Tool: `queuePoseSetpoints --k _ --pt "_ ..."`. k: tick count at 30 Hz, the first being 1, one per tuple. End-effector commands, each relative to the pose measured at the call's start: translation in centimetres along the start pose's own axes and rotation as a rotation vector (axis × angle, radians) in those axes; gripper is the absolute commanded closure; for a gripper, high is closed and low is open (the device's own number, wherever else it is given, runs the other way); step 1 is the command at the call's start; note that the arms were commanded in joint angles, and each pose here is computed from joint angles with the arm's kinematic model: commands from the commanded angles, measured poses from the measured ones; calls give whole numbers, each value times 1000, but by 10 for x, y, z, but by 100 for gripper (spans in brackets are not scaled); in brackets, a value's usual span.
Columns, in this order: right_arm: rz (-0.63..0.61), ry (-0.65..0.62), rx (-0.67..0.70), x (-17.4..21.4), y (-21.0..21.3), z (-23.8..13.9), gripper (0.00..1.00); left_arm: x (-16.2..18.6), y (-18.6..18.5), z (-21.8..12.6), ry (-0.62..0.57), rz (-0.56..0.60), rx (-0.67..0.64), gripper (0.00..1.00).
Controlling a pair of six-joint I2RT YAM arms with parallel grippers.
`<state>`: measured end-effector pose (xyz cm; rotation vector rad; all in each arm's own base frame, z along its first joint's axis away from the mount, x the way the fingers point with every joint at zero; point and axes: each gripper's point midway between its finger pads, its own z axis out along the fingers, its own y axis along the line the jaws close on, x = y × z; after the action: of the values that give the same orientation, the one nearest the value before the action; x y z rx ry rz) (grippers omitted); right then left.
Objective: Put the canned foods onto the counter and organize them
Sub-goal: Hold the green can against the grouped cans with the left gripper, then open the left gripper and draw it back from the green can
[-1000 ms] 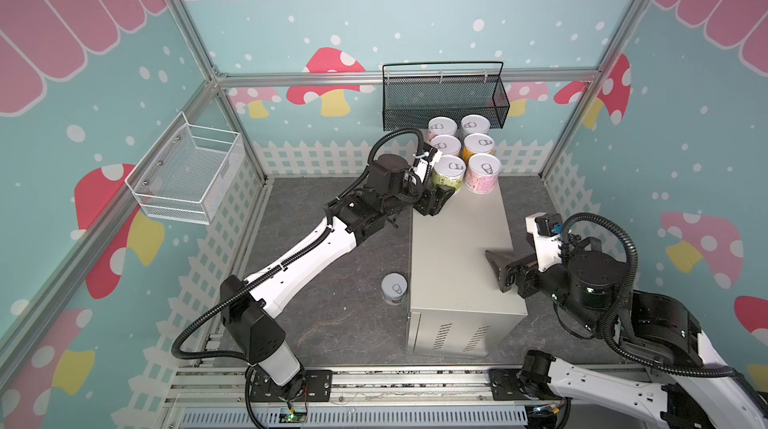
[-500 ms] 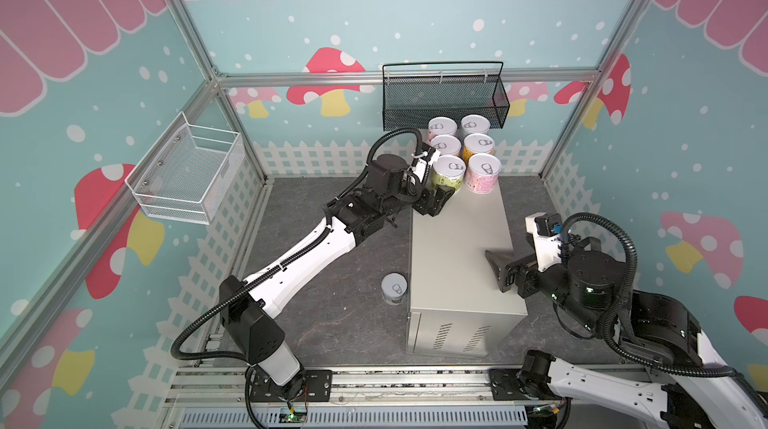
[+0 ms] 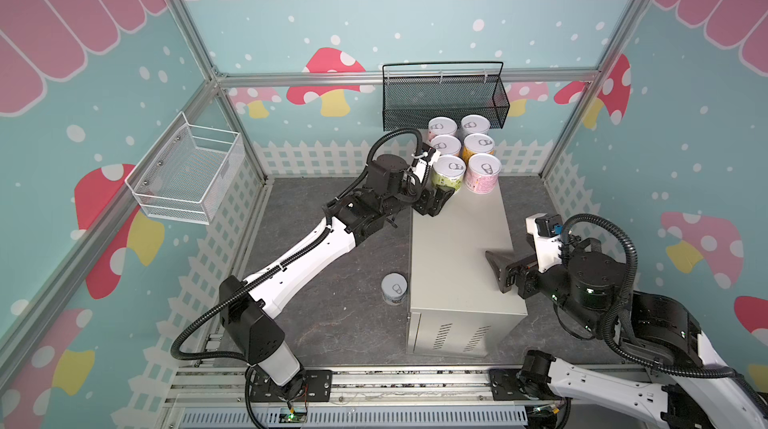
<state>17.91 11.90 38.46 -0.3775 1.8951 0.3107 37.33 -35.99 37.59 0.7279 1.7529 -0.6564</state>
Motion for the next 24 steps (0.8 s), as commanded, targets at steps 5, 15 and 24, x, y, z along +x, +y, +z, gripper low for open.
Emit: queuePoseSetpoints --k 5,15,24 --pt "11 6 -1 5 -1 -1 1 53 10 10 172 -29 -29 14" --pt "11 7 -3 5 0 -1 1 49 8 -18 153 -47 -43 7" --pt "-8 5 5 3 1 2 1 55 17 -97 141 -64 -158 1"
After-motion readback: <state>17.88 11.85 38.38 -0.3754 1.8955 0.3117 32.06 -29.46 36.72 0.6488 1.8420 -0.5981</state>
